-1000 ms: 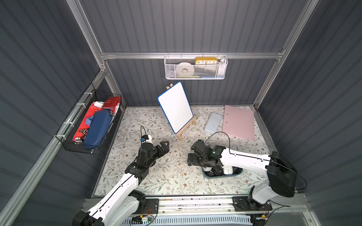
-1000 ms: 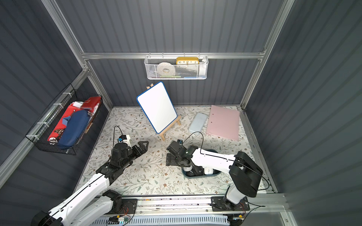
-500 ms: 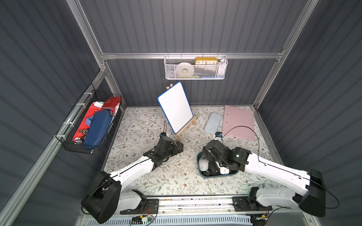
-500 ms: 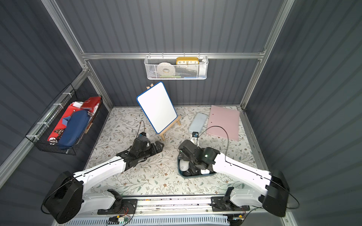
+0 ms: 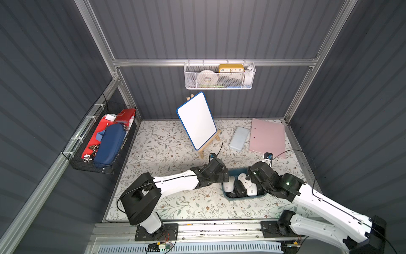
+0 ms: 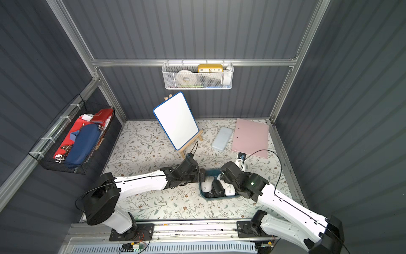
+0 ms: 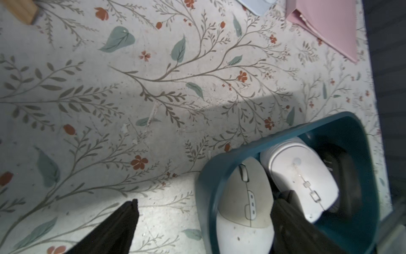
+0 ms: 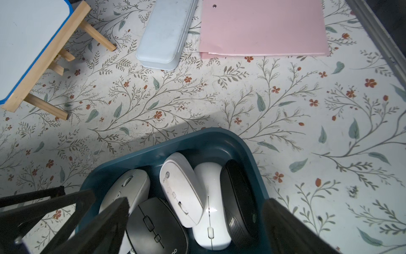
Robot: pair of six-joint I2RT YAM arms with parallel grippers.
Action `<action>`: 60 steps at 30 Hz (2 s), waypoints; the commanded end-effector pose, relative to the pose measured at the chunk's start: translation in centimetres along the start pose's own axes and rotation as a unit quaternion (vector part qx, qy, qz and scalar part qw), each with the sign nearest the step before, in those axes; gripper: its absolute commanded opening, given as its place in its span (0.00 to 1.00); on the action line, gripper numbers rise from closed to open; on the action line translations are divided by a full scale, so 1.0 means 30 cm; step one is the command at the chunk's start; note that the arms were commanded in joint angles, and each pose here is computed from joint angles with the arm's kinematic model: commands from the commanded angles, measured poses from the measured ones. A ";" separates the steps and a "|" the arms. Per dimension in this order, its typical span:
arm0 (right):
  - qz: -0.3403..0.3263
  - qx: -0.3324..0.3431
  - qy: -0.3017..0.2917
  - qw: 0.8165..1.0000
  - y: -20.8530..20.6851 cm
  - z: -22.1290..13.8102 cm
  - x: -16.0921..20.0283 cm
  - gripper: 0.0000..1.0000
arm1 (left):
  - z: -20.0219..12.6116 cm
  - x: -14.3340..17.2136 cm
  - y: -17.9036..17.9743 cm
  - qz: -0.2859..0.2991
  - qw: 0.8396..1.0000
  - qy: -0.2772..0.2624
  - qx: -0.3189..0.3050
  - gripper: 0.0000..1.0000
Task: Take out the mouse from the storage box
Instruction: Move the storage box to the center of the board.
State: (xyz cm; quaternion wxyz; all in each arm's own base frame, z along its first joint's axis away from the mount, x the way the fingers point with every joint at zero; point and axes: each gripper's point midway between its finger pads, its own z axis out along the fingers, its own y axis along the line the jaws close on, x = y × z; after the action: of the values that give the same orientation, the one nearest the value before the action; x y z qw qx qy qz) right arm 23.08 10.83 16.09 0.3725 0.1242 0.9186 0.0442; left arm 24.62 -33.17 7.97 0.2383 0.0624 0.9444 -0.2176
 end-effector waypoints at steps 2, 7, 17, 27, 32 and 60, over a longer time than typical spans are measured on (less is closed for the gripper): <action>0.006 -0.014 0.008 1.000 0.011 0.010 0.021 0.98 | -0.002 0.001 0.129 -0.013 0.994 -0.006 -0.110 0.99; 0.007 -0.014 0.007 1.000 0.016 0.014 0.018 0.98 | 0.029 0.022 0.151 -0.008 0.991 0.008 -0.130 0.97; 0.002 -0.014 0.015 1.000 0.031 0.030 0.027 0.98 | 0.061 0.062 0.204 -0.025 0.987 0.017 -0.159 0.94; -0.012 -0.007 0.070 0.997 0.083 0.106 0.101 0.98 | 0.022 -0.031 0.352 -0.055 0.982 -0.020 -0.180 0.89; -0.011 -0.033 0.097 0.995 0.145 0.153 0.146 0.98 | -0.013 -0.057 0.429 -0.047 0.980 -0.037 -0.191 0.89; -0.062 -0.061 0.097 0.992 0.339 0.151 0.135 0.97 | -0.119 -0.244 0.576 -0.090 0.979 -0.107 -0.146 0.98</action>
State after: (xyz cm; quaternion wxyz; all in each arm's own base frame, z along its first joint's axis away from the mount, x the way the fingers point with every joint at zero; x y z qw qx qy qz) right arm 24.95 23.25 9.94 0.2617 0.0375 0.9566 0.1225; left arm 33.27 -16.45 5.47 0.2976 -0.0703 0.9484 -0.0840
